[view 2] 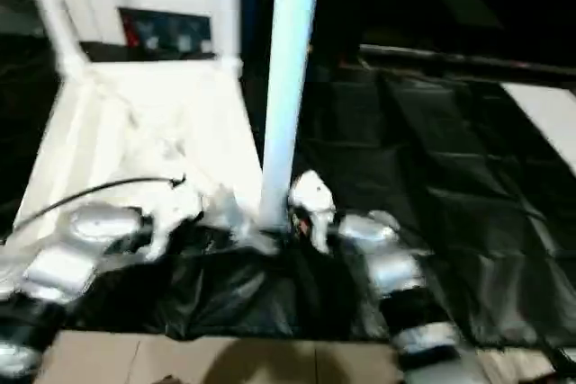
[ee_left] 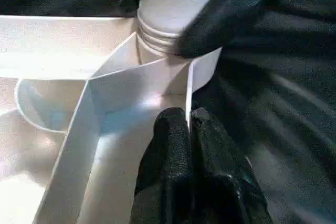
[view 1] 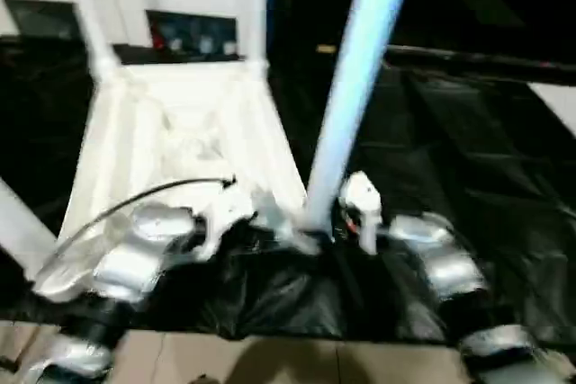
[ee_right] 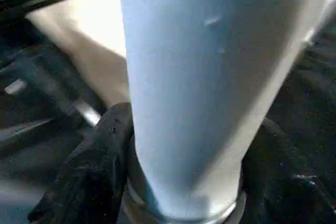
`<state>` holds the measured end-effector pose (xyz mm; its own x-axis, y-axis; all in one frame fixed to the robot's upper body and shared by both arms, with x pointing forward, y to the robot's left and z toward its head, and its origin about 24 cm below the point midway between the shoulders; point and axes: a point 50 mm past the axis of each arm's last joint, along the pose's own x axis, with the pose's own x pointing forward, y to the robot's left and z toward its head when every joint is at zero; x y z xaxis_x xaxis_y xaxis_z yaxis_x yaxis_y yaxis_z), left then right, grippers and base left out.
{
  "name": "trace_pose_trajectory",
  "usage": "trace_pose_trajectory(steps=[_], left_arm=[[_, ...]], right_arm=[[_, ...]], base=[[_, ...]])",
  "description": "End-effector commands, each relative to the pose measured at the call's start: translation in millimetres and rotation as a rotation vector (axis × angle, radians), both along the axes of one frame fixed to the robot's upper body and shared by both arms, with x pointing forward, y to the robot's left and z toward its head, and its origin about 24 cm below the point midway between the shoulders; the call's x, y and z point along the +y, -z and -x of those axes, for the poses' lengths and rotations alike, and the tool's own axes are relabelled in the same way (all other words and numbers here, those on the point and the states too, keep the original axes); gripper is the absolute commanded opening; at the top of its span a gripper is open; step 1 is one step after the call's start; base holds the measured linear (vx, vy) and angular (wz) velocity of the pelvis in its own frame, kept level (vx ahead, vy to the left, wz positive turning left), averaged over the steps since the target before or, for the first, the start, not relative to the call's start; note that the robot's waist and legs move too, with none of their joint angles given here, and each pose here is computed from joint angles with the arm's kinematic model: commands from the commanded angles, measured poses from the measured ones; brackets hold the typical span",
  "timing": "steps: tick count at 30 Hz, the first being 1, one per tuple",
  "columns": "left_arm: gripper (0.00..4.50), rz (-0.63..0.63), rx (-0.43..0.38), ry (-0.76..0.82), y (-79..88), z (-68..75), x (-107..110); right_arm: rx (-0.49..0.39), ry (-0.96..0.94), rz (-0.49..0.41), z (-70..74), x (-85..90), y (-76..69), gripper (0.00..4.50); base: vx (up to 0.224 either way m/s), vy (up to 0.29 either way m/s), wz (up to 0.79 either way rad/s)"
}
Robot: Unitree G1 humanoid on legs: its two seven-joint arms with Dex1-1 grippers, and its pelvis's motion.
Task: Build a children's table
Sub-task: Rotate leg to tighten
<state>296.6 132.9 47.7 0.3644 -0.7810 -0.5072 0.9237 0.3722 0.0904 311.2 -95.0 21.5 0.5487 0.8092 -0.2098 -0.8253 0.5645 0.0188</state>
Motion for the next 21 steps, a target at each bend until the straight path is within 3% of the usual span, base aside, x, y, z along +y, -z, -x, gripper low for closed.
trace_pose_trajectory(steps=[1,4,9,10,12,15,21], left_arm=[[0.00,0.045,-0.024,0.028,-2.0,-1.4,-32.6],[0.00,0.066,-0.044,-0.047,-2.3,-8.5,-51.0],[0.00,0.078,-0.056,-0.052,-4.5,-10.1,-63.3],[0.00,0.081,-0.056,-0.046,-5.0,-10.0,-64.1],[0.00,0.080,-0.058,-0.028,-5.7,-9.2,-63.2],[0.00,0.073,-0.056,0.014,-6.0,-6.0,-56.7],[0.00,0.081,-0.023,0.145,-7.7,6.3,-37.4]], right_arm=[[0.023,0.018,0.010,0.0,25.5,4.5,2.59],[0.042,0.178,0.015,-5.6,45.3,7.0,2.59],[0.020,0.188,-0.031,-6.3,62.9,0.4,2.59],[0.026,0.177,-0.048,-6.0,63.6,-0.4,2.94],[0.049,0.156,-0.086,-5.6,62.3,-1.8,3.15],[0.023,0.117,-0.047,-6.1,53.7,-2.2,3.51],[-0.044,-0.045,0.017,-3.5,27.4,-6.0,3.51]], base=[[0.000,0.000,0.00],[0.000,0.000,0.00],[0.000,0.000,0.00],[0.000,0.000,0.00],[0.000,0.000,0.00],[0.000,0.000,0.00],[0.000,0.000,0.00]])
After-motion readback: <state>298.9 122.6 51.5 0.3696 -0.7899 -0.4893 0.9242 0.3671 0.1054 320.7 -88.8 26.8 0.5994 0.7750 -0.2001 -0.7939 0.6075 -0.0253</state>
